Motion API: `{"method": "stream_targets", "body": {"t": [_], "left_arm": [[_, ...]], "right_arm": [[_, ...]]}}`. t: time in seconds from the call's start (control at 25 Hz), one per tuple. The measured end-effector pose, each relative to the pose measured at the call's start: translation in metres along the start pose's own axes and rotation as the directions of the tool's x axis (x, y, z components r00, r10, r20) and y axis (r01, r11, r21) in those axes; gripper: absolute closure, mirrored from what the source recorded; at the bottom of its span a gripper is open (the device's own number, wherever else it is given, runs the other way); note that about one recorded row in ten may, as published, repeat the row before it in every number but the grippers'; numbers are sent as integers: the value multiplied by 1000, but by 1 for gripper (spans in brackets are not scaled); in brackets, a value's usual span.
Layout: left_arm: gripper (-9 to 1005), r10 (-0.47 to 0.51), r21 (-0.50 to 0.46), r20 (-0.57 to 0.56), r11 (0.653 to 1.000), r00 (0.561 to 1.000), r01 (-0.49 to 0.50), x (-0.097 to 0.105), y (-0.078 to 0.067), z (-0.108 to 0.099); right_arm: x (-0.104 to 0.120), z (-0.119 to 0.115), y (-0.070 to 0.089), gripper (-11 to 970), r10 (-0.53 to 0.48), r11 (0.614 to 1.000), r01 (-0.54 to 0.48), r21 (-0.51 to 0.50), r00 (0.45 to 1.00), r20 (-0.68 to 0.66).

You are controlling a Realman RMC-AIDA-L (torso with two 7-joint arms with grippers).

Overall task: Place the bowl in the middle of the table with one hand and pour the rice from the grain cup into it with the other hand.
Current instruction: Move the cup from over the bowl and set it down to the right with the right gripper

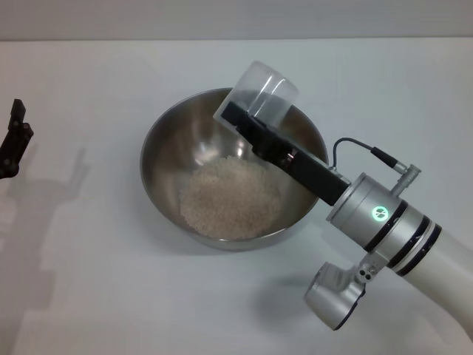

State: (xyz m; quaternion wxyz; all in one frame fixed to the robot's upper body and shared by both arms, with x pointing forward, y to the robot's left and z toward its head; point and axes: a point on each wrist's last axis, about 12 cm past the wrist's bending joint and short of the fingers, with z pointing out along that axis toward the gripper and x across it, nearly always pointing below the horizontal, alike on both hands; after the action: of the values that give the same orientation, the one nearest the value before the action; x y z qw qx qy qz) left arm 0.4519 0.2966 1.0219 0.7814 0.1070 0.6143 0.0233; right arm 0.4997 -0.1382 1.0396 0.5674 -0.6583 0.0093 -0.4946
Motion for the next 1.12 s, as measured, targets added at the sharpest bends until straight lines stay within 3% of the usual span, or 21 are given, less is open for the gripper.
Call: {"method": "stream_targets", "body": {"t": [0.12, 0.24, 0.28, 0.32, 0.36, 0.44, 0.48, 0.52, 0.56, 0.64, 0.76, 0.84, 0.92, 1.04, 1.08, 1.12], "left_arm": [[156, -1, 0, -1, 1000, 1000, 1, 0, 0, 0], [155, -1, 0, -1, 1000, 1000, 1, 0, 0, 0], [155, -1, 0, -1, 1000, 1000, 1, 0, 0, 0], [155, -1, 0, -1, 1000, 1000, 1, 0, 0, 0], [155, -1, 0, -1, 1000, 1000, 1, 0, 0, 0], [155, -1, 0, -2, 1000, 1000, 1, 0, 0, 0], [155, -1, 0, -2, 1000, 1000, 1, 0, 0, 0], [155, -1, 0, -2, 1000, 1000, 1, 0, 0, 0], [155, -1, 0, -2, 1000, 1000, 1, 0, 0, 0], [155, 0, 0, -2, 1000, 1000, 0, 0, 0, 0], [155, -1, 1, -3, 1000, 1000, 1, 0, 0, 0], [155, -3, 1, -2, 1000, 1000, 3, 0, 0, 1], [155, -6, 2, -1, 1000, 1000, 6, 0, 0, 1], [155, -8, 2, -1, 1000, 1000, 8, 0, 0, 2], [156, -8, 2, 0, 1000, 1000, 8, 0, 0, 2], [156, -8, 1, 0, 1000, 1000, 8, 0, 0, 2]], "right_arm": [[-2, 0, -1, 947, -48, 999, 48, 1, 999, 11], [-3, 2, -3, 947, -12, 1000, 12, 8, 1000, 4], [-3, 4, -5, 947, 28, 999, -28, 15, 1000, -3], [-2, 6, -11, 947, 164, 986, -163, 40, 986, -21], [-2, 6, -11, 947, 164, 986, -163, 40, 986, -21], [0, 8, -16, 946, 331, 942, -328, 76, 943, -35], [1, 7, -18, 946, 434, 898, -429, 100, 900, -40], [4, 6, -22, 946, 581, 810, -569, 143, 812, -59], [4, 6, -22, 946, 581, 810, -569, 143, 812, -59], [7, 6, -27, 946, 711, 698, -689, 196, 699, -77], [16, 3, -31, 946, 874, 477, -825, 303, 481, -69], [24, -2, -31, 946, 946, 312, -874, 373, 323, -34], [33, -7, -27, 947, 982, 173, -887, 429, 189, -7], [47, -17, -18, 948, 999, -22, -862, 507, -7, 31], [50, -20, -15, 948, 998, -63, -850, 523, -50, 39], [57, -28, -5, 948, 986, -161, -812, 561, -157, 56]]}}
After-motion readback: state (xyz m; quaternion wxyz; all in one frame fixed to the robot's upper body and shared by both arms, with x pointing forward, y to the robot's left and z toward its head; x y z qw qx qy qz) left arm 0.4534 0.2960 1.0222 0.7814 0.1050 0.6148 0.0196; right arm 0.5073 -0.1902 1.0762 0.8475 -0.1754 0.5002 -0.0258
